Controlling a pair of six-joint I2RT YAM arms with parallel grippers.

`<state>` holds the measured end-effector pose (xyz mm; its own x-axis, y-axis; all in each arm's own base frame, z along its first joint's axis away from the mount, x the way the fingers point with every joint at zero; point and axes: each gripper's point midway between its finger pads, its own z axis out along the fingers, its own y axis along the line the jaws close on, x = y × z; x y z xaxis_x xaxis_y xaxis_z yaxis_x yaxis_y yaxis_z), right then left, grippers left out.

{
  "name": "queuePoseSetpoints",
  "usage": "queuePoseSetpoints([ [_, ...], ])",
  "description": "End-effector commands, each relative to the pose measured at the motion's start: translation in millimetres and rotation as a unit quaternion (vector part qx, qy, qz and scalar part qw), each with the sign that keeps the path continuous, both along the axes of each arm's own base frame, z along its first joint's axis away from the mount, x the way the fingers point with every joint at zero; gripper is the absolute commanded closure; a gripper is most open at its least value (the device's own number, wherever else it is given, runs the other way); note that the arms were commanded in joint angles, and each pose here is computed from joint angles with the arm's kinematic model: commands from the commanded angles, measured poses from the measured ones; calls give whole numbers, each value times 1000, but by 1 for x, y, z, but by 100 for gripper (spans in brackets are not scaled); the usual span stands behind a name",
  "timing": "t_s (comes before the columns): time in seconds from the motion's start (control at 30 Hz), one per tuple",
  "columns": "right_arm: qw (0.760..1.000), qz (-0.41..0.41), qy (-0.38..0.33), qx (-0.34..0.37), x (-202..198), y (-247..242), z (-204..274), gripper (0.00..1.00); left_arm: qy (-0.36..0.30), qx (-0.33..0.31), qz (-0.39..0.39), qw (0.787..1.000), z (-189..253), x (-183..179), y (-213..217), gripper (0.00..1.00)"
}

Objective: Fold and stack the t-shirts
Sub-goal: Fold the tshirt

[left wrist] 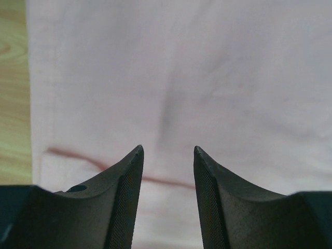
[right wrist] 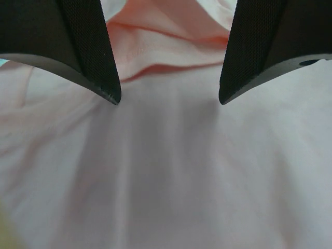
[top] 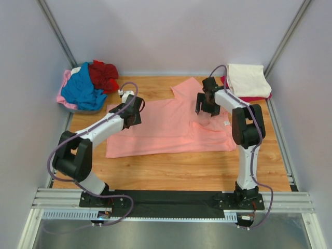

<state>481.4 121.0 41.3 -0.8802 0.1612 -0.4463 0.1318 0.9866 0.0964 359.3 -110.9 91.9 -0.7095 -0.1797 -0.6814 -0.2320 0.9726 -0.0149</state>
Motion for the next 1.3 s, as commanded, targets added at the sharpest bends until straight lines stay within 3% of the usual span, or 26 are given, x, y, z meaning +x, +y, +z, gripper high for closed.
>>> queuePoseSetpoints([
  [0.0,998,-6,-44,36,-27,22,36,22,1,-6,-12,1000,1,27,-9,49],
  [0.23,999,-41,26,-12,-89,-5,-13,23,60,-24,-13,998,-43,32,-22,50],
  [0.4,993,-85,71,-38,-149,-28,-34,23,104,-49,-1,993,-78,-1,-22,51],
  [0.63,989,-106,103,32,-209,-18,-49,21,157,-50,-6,986,-105,-60,-14,52],
  [0.77,989,-102,95,49,-240,-11,-39,20,157,-63,-24,985,-97,-95,-21,53],
  [0.9,995,-84,37,42,-230,-12,11,20,166,-46,-47,984,-72,-126,-20,53],
  [1.1,988,-41,-146,1,-143,-16,128,16,59,10,-59,996,23,-98,2,44],
  [1.23,986,-5,-161,30,-64,-3,145,16,27,2,-52,998,50,-95,5,38],
  [1.27,993,2,-120,22,-47,0,112,16,24,-10,-56,998,54,-98,3,37],
])
